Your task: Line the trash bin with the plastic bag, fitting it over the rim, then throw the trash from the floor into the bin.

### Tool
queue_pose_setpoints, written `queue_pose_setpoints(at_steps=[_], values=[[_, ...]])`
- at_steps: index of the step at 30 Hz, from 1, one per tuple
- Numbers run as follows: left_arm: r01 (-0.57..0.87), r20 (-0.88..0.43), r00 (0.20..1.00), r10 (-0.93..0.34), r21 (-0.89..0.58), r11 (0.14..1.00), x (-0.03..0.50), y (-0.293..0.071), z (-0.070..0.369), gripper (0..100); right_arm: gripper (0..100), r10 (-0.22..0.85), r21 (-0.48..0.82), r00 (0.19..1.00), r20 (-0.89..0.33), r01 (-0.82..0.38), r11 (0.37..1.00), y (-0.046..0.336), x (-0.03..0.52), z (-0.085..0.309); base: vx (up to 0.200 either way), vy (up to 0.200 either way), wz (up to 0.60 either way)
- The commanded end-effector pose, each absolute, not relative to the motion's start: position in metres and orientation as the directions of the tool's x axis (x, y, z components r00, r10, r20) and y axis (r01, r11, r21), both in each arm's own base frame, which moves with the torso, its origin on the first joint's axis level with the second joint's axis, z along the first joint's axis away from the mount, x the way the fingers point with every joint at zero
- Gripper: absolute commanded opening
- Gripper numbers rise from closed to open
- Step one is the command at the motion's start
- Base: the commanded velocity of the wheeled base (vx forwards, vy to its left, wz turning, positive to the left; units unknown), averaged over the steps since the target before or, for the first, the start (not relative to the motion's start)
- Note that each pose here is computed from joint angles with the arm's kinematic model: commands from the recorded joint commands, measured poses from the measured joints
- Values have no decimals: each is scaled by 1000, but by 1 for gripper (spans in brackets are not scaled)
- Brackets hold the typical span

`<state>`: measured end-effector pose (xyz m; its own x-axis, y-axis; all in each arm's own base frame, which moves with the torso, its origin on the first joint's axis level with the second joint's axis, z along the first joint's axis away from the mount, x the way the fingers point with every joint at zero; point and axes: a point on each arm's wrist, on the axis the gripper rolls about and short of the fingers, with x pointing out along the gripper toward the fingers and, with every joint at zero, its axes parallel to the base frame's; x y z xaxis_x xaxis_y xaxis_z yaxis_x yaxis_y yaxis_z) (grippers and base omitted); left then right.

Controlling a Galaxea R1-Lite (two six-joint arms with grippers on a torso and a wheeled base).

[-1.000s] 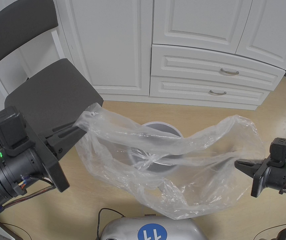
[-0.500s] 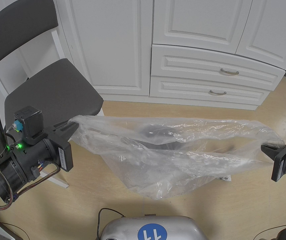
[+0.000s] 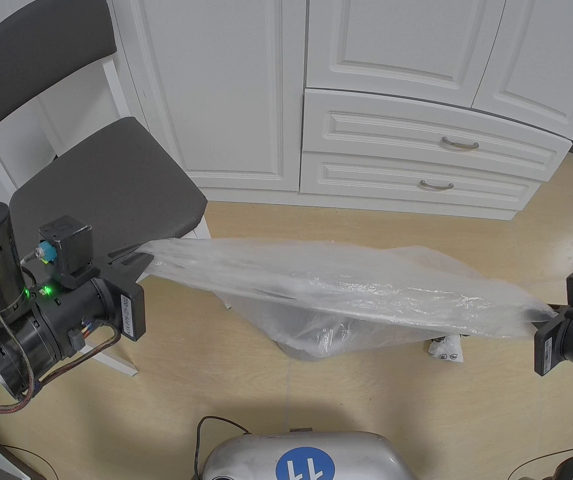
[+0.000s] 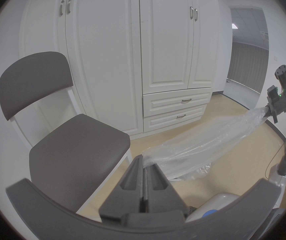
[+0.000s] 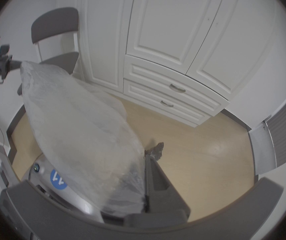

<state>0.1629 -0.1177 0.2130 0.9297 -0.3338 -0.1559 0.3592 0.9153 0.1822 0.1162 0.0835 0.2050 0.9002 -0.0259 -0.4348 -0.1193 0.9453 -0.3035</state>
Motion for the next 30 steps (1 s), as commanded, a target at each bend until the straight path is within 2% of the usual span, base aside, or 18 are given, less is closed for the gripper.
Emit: queue_pose_setpoints(at_steps=[1, 12, 16, 19, 30], values=[[350, -153, 933, -325, 185, 918, 163, -116, 214, 0, 0, -52, -340, 882, -468, -126, 932, 85, 118, 198, 0, 0, 0], [355, -164, 931, -327, 186, 916, 169, -120, 209, 0, 0, -29, -350, 886, -463, -153, 924, 87, 115, 199, 0, 0, 0], [367, -173, 925, -337, 190, 910, 170, -124, 207, 0, 0, 9, -307, 906, -422, -153, 939, 92, 120, 201, 0, 0, 0], [404, -183, 910, -371, 193, 894, 172, -136, 200, 0, 0, 102, -246, 922, -372, -204, 948, 104, 124, 195, 0, 0, 0], [479, 40, 874, -484, 97, 872, 178, -175, 192, 0, 0, 294, -235, 917, -268, -358, 904, 108, 124, 181, 0, 0, 0]])
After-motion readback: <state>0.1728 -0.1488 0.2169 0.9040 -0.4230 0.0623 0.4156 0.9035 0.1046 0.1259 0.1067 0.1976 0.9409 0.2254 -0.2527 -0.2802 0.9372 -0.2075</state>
